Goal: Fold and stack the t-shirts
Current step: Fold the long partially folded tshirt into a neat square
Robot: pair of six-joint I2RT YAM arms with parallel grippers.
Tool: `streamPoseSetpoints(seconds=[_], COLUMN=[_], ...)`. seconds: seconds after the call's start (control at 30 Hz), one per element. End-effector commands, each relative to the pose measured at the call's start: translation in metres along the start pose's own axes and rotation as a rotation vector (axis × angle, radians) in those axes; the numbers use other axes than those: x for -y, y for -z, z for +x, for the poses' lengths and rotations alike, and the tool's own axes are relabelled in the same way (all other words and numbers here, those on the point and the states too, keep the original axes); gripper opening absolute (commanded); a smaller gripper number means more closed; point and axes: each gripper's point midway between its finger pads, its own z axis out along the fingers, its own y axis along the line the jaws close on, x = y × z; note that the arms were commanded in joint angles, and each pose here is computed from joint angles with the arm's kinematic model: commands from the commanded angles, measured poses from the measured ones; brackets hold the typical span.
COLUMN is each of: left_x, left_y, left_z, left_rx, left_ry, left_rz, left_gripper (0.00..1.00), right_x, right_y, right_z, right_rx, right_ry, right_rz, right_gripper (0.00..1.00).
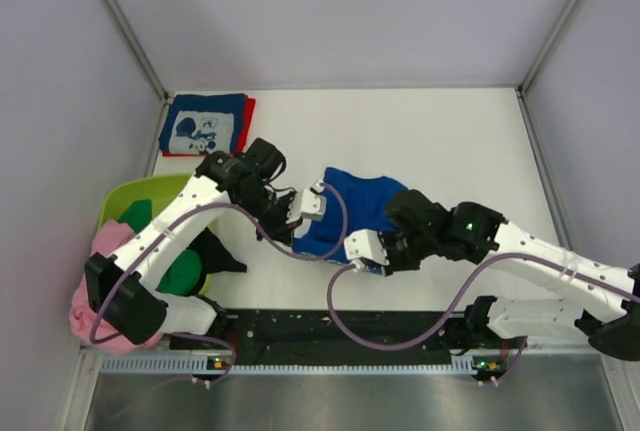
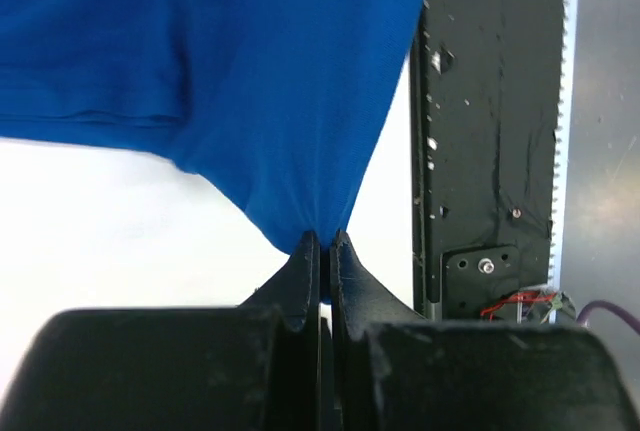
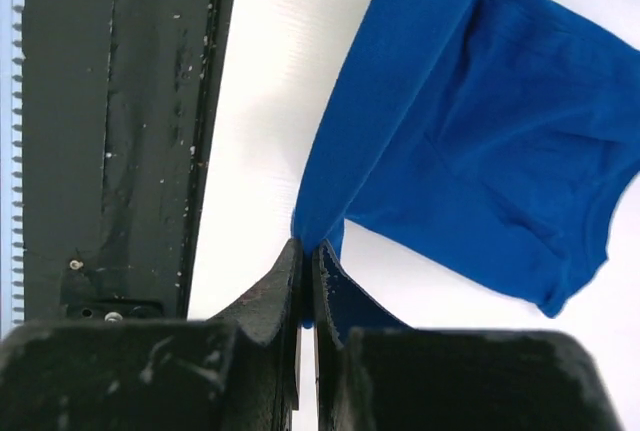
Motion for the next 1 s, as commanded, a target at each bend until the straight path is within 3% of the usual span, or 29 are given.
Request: streamPoseSetpoints(seconds=[0.0,0.23,0.5,0.8,0.97], left_x=[-0.019,-0.115,-0.229,-0.292,-0.329], left_y=[0.032,0.047,0.036,0.002,-0.012], left_z=[-0.019,-0.035,-0.053,-0.037,-0.024], left_rx=[0.005,0.044,0.049,0.011,0.017], left_ry=[0.126,0.198,0.309,0.396,0.407], left_rz=[-0.105,-0.340,-0.475,-0.533,-0.639], left_gripper=[0.00,0.00,0.00,0.00,0.00], right_x=[0.018,0.101,0.164,0.209,0.220], right_y=[0.031,0.045,0.036,0.013,-0.010], right_z=[0.004,0.032,0.075,0.133,0.176], right_rx=[0.008,0.073,0.133,0.116,0.020], right_ry=[-0.094,-0.309,-0.490,-0.630,-0.758], right_rz=[0.082,0.327,0.416,0.455,0.475], right_gripper=[0.00,0.00,0.00,0.00,0.00])
